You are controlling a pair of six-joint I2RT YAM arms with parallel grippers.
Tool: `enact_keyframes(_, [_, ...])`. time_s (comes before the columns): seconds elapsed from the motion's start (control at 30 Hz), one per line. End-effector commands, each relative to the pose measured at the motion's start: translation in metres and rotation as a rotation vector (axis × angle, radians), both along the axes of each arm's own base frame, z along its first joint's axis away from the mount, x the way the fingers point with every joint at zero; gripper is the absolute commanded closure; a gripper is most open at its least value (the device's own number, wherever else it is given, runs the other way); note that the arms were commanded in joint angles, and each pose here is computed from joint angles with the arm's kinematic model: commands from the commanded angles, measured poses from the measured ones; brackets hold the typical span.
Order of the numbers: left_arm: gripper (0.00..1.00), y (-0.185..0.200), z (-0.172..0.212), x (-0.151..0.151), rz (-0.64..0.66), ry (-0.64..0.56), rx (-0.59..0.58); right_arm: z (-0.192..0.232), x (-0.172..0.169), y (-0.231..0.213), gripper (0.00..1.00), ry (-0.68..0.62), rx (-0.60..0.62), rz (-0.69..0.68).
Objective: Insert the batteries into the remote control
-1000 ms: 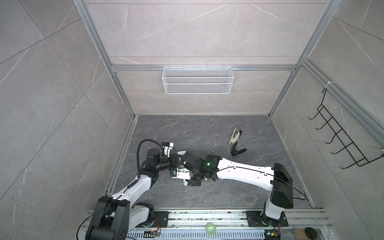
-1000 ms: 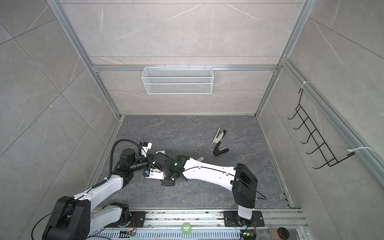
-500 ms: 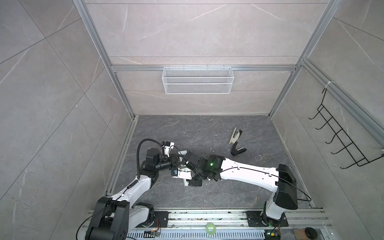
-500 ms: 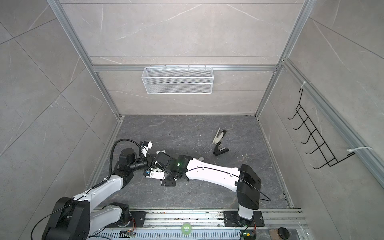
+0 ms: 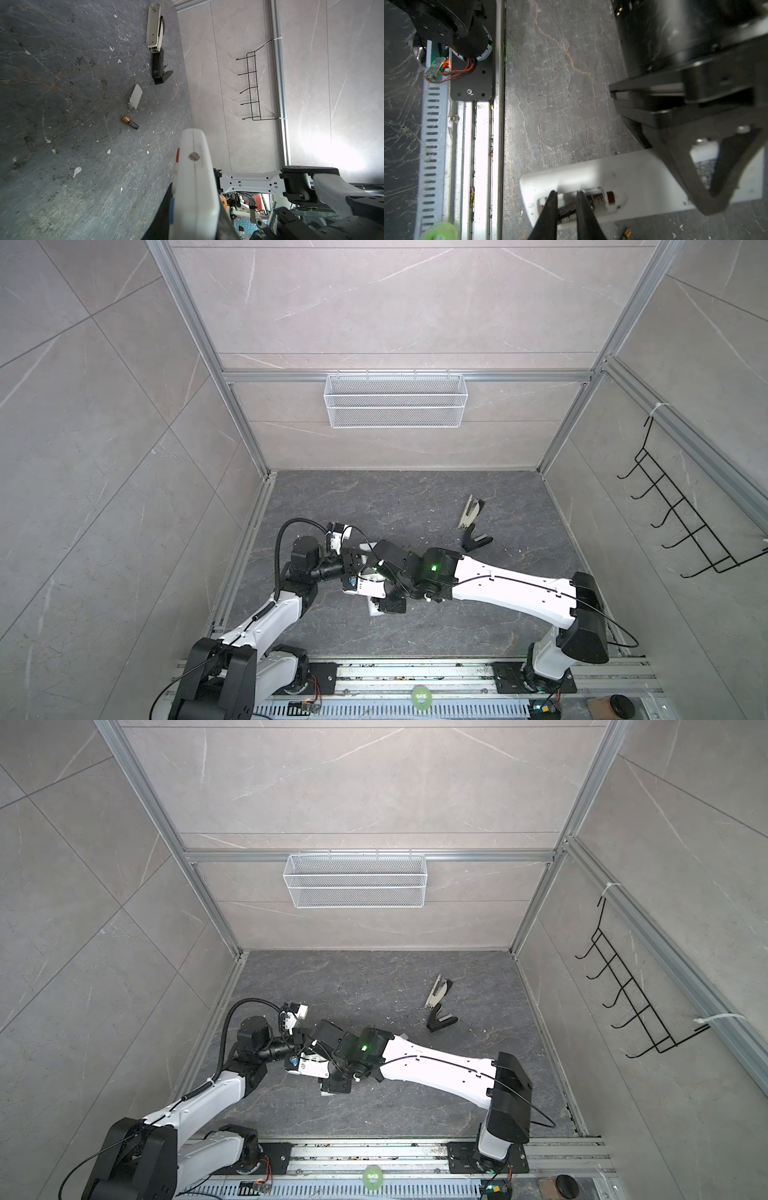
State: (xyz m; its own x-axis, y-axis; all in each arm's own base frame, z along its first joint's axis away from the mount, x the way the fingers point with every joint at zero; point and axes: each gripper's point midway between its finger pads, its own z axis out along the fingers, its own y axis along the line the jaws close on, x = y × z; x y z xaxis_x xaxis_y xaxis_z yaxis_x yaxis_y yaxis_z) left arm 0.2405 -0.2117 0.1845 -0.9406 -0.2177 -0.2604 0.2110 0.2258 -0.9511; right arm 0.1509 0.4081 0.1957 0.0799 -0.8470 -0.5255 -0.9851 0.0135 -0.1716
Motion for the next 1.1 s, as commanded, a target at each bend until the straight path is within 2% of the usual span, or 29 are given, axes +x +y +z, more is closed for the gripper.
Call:
enact_keyframes(0.0, [1.0,-0.004,0.026,-0.003,-0.042,-0.079,-0.041,0.021,-0.008,-0.014,0.78,-0.01,0.018,-0.004])
enact_keyframes(0.2, [1.0,-0.004,0.026,-0.003,-0.04,-0.08,-0.041,0.002,-0.011,-0.035,0.76,-0.033,-0.077,0.013])
enact_keyframes(0.53, [1.0,-0.004,0.025,-0.004,-0.041,-0.073,-0.041,-0.012,-0.002,-0.034,0.77,-0.098,-0.151,0.034])
enact_keyframes(1.07, [1.0,-0.004,0.024,-0.003,-0.041,-0.068,-0.041,-0.015,-0.018,-0.027,0.7,-0.128,-0.158,0.107])
